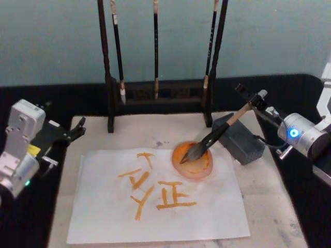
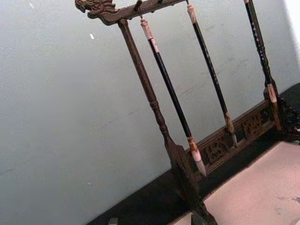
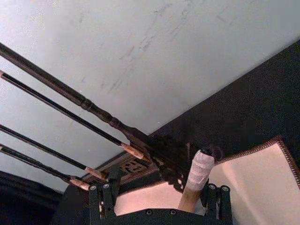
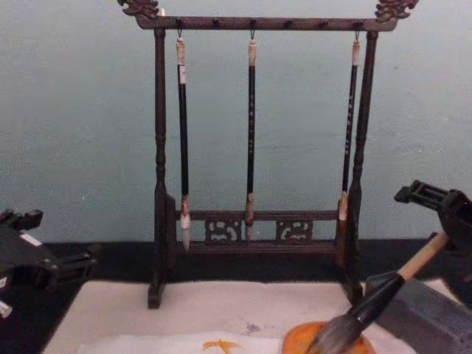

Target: Pick up the brush from the inkstone, write on the paper, then place the brush back to its original position.

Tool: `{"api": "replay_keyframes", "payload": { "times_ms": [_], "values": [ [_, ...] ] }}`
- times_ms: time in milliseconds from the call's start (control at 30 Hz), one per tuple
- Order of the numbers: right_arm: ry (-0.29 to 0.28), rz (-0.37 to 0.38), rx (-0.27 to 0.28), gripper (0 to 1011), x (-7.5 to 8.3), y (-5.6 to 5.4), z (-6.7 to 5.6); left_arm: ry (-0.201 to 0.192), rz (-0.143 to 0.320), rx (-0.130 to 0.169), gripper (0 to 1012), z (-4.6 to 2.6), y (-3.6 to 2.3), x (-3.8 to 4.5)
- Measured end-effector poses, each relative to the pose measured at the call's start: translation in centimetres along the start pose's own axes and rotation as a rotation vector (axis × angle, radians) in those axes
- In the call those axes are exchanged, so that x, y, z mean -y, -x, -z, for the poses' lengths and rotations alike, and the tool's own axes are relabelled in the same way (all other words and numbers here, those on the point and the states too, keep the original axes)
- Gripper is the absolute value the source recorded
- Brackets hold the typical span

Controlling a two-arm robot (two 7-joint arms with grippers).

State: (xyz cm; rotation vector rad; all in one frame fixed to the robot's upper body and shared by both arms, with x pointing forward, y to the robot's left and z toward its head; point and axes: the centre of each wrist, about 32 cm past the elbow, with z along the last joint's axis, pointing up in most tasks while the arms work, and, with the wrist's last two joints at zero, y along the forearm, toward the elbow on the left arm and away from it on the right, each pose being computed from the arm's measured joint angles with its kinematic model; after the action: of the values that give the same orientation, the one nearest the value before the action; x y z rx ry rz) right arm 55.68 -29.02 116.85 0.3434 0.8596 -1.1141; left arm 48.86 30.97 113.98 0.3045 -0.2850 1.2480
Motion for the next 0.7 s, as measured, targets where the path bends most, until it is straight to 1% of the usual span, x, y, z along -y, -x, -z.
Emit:
{"api": "replay_keyframes", "payload": {
  "times_ms": [333,700],
  "values": [
    [-0.007,0.017,-0.006,1000,-0.2,-0.4,0.1,0.0,0.0,0.0,1010,0.0,0.0,0.0],
    [0.001,0.056,-0.018,1000,-0.2,-1.1,0.2,0.0,0.0,0.0,1010,0.0,0.0,0.0]
  ]
}}
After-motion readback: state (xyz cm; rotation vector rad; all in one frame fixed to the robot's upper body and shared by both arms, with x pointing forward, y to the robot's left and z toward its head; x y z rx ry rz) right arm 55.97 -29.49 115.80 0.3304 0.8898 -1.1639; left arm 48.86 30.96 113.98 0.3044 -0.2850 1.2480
